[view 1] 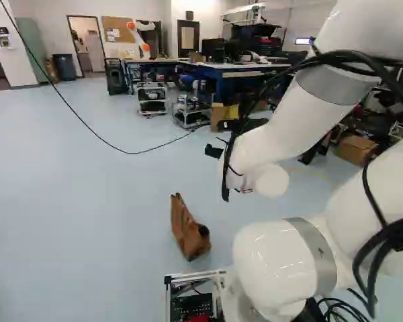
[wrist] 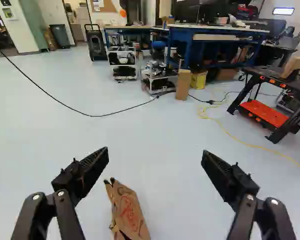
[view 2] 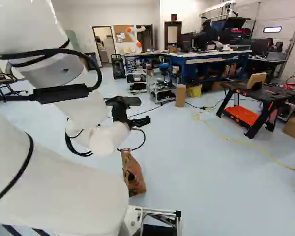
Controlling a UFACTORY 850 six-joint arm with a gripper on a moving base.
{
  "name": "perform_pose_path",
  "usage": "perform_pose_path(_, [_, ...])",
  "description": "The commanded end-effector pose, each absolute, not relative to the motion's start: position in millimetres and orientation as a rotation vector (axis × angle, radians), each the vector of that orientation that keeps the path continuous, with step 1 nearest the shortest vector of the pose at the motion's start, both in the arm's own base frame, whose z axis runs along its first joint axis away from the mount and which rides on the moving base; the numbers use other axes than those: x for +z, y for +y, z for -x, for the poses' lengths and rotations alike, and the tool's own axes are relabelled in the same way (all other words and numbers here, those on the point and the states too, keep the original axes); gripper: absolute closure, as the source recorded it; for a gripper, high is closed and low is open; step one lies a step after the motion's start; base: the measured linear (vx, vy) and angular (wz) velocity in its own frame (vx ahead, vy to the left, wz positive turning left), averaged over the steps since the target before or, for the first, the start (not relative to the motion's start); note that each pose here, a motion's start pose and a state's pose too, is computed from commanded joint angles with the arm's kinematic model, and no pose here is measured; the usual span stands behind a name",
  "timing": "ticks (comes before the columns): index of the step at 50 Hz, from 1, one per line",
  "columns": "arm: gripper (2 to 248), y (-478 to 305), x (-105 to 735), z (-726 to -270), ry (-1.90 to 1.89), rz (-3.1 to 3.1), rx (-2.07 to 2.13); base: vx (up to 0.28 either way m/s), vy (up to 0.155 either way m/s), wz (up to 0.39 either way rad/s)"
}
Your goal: Pick up the grocery bag from the ground
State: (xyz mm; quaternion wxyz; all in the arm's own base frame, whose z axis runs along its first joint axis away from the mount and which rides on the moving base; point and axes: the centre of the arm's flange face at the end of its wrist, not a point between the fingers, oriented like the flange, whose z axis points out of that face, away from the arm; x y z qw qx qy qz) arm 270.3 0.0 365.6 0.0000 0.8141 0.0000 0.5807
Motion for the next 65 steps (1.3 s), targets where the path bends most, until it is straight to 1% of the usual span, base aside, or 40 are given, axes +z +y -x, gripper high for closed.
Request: perform_pose_path(65, [3, 1.0, 365.7, -270.9, 0.005, -2.56, 1.825, 0.0, 0.0, 0.0])
